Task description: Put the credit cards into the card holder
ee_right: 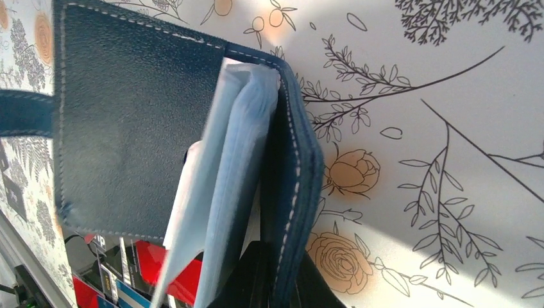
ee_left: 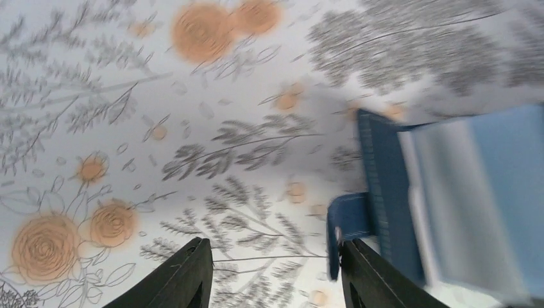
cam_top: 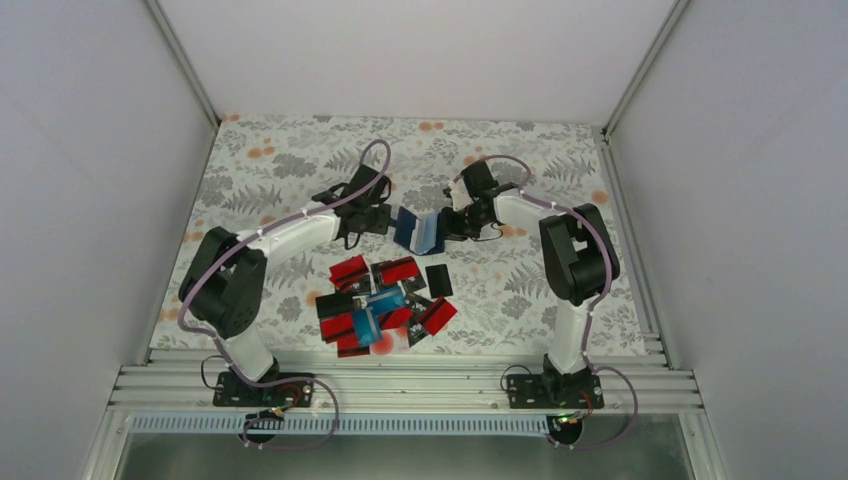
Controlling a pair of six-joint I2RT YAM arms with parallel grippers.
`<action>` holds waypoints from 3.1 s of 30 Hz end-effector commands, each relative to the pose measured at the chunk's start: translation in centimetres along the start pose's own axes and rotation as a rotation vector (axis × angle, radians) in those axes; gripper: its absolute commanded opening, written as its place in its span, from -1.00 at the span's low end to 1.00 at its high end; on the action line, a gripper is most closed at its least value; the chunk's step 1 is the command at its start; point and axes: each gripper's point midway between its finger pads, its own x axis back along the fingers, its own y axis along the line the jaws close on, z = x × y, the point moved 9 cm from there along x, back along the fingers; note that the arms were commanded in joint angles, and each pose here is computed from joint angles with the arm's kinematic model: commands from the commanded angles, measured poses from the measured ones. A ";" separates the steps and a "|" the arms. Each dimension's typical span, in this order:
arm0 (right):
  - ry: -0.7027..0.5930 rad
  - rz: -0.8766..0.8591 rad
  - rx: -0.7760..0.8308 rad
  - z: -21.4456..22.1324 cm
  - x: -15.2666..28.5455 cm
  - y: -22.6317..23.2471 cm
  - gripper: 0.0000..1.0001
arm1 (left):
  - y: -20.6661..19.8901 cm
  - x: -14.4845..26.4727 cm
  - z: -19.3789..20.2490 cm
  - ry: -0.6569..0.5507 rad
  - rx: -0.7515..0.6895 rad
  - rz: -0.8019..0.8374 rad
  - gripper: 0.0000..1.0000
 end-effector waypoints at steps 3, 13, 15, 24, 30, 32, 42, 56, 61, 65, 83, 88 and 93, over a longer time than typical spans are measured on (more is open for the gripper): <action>0.002 -0.006 0.035 -0.8 0.0 -0.3 -0.89 | -3.8 5.8 -3.0 -0.174 -0.104 0.228 0.06; -0.009 -0.004 0.046 -1.3 0.5 -0.4 -0.83 | -7.8 3.6 -3.3 -0.106 -0.180 0.477 0.02; -0.009 0.003 0.049 -1.2 0.6 -0.6 -0.69 | -7.7 2.3 -3.1 -0.079 -0.162 0.445 -0.02; -0.046 0.092 0.017 -1.3 3.1 -2.2 -0.05 | -7.0 1.9 -1.8 -0.063 -0.153 0.409 -0.03; -0.068 0.076 0.031 -1.0 5.3 -1.1 0.01 | -7.3 0.9 -1.3 -0.050 -0.160 0.426 -0.03; -0.082 0.081 0.033 -0.8 6.1 -0.7 0.02 | -7.5 0.4 -1.4 -0.047 -0.157 0.424 -0.03; -0.117 -0.132 0.040 0.9 8.1 1.9 -0.10 | -7.4 -1.5 -0.5 -0.011 -0.133 0.394 -0.03; -0.065 -0.231 0.042 1.5 6.6 2.9 -0.22 | -7.2 0.9 -0.9 -0.036 -0.127 0.407 0.11; -0.053 -0.203 0.033 2.8 6.4 2.7 -0.22 | -7.6 2.2 -1.1 -0.036 -0.133 0.420 0.15; -0.039 -0.198 0.030 3.8 6.3 2.7 -0.22 | -7.6 3.0 -0.8 -0.027 -0.127 0.416 0.15; -0.002 -0.258 0.054 9.4 6.0 5.9 -0.22 | -4.1 8.4 6.8 0.059 -0.058 0.287 0.18; 0.045 -0.290 0.053 12.0 3.9 7.5 -0.21 | -2.4 8.2 11.1 0.139 -0.024 0.212 0.09; 0.068 -0.264 0.013 13.8 1.6 7.9 -0.15 | -1.2 8.1 14.1 0.174 0.023 0.169 0.03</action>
